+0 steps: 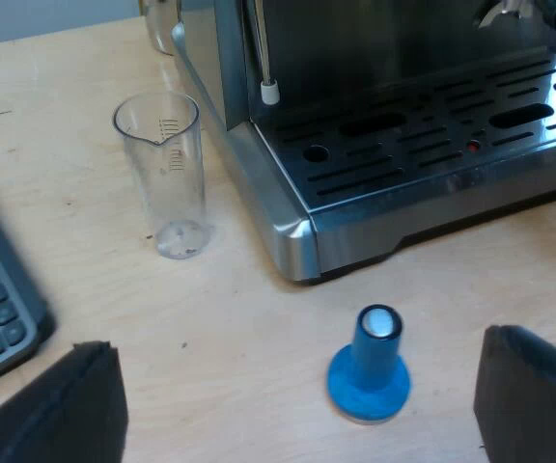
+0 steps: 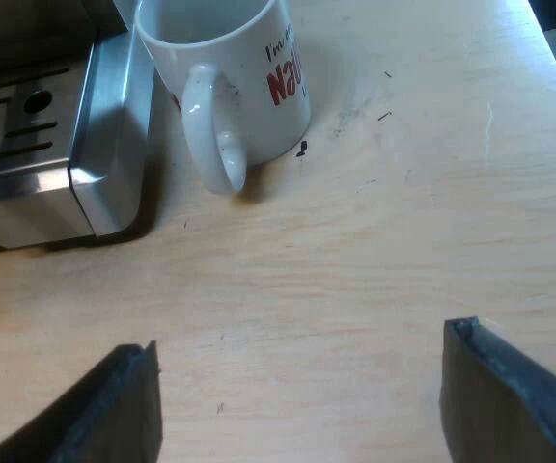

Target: Grind coffee beans and then tamp

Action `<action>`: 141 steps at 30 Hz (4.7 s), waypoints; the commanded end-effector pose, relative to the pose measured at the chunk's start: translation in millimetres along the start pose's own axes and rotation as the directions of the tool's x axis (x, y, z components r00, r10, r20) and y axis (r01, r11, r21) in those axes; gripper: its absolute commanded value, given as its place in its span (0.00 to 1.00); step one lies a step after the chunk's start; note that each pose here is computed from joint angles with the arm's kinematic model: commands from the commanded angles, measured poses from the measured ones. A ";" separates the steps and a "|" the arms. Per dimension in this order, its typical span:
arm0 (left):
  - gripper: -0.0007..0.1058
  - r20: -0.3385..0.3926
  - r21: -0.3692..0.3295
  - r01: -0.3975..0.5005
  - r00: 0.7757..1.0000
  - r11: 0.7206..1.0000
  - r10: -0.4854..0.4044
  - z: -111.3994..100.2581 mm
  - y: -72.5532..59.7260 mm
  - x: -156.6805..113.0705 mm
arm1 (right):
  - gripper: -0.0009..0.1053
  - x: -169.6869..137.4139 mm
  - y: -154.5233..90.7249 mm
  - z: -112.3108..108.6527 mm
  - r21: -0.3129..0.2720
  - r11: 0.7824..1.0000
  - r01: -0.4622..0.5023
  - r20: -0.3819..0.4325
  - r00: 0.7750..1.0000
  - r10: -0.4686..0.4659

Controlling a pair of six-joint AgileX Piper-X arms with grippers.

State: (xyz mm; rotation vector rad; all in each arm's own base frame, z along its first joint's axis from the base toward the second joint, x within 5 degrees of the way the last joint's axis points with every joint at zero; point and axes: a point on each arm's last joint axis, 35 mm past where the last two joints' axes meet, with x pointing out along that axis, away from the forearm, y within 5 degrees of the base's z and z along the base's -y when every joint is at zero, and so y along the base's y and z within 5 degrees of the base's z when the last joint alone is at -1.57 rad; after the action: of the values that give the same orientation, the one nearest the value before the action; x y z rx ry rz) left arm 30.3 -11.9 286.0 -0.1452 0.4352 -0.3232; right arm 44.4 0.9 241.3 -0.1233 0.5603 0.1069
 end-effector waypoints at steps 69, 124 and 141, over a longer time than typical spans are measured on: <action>0.75 -0.227 0.153 0.537 0.836 0.830 -0.499 45.5 -37.5 96.0 | 0.60 16.6 131.8 92.8 -0.478 0.643 -0.598 -0.273 0.797 0.538; 0.75 -0.141 0.135 0.595 0.803 0.792 -0.579 39.6 -38.7 105.7 | 0.01 73.3 177.1 43.2 -0.302 0.914 -0.270 0.119 0.941 0.318; 0.75 -0.141 0.135 0.595 0.803 0.792 -0.579 39.6 -38.7 105.7 | 0.01 90.6 194.2 37.4 -0.260 0.943 -0.210 0.166 0.952 0.258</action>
State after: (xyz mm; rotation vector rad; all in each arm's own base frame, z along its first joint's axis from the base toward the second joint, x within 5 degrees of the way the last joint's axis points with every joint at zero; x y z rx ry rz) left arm 127.7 -80.0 286.7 -0.0819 0.4534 -0.9747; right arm 113.0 203.4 205.3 -0.2881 0.3718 0.4248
